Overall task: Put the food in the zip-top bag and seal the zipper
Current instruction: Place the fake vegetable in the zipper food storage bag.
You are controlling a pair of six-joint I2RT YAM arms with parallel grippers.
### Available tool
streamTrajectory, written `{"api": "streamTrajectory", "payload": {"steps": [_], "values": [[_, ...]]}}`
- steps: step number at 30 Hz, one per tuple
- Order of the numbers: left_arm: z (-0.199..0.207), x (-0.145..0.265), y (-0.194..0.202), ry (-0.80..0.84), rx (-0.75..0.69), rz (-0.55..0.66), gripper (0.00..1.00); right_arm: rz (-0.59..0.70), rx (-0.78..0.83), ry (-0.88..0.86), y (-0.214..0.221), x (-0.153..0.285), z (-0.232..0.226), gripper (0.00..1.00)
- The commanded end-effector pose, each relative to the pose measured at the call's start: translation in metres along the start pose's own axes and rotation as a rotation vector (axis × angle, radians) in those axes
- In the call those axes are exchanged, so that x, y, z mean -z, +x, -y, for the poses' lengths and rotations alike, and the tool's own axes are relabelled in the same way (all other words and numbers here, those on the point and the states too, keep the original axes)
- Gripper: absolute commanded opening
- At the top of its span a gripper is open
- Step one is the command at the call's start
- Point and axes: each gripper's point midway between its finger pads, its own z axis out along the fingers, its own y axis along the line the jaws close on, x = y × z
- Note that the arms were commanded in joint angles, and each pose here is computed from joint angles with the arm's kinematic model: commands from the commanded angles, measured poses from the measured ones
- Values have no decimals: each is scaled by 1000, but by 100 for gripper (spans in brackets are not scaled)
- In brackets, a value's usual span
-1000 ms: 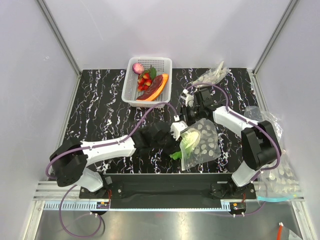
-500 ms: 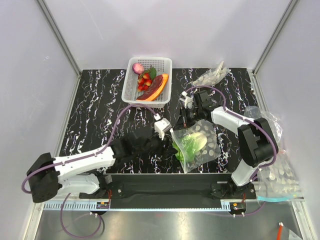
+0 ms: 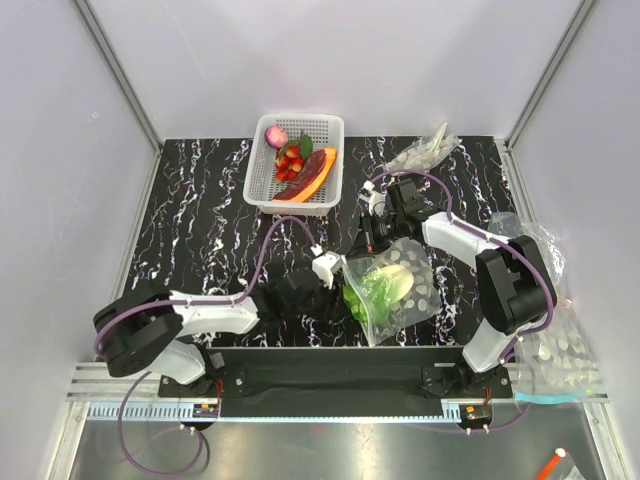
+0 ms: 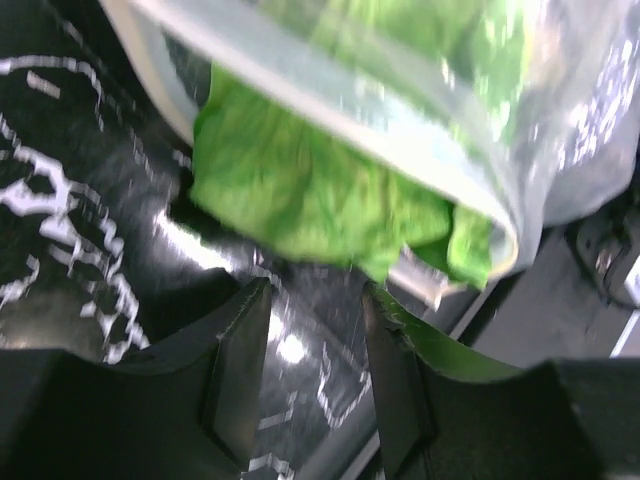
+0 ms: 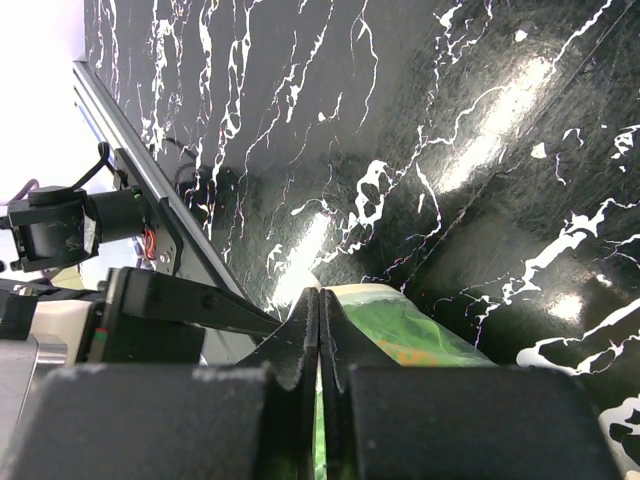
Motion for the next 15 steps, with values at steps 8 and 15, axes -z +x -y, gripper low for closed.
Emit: {"api": "streamTrajectory", "payload": {"steps": [8,15], "values": [[36,-42,-89,113,73,341,49,18,48,-67,-10,0,-17,0],[19,-6,-48,81,63,244,62,32,95,5,-19,10,-15,50]]}}
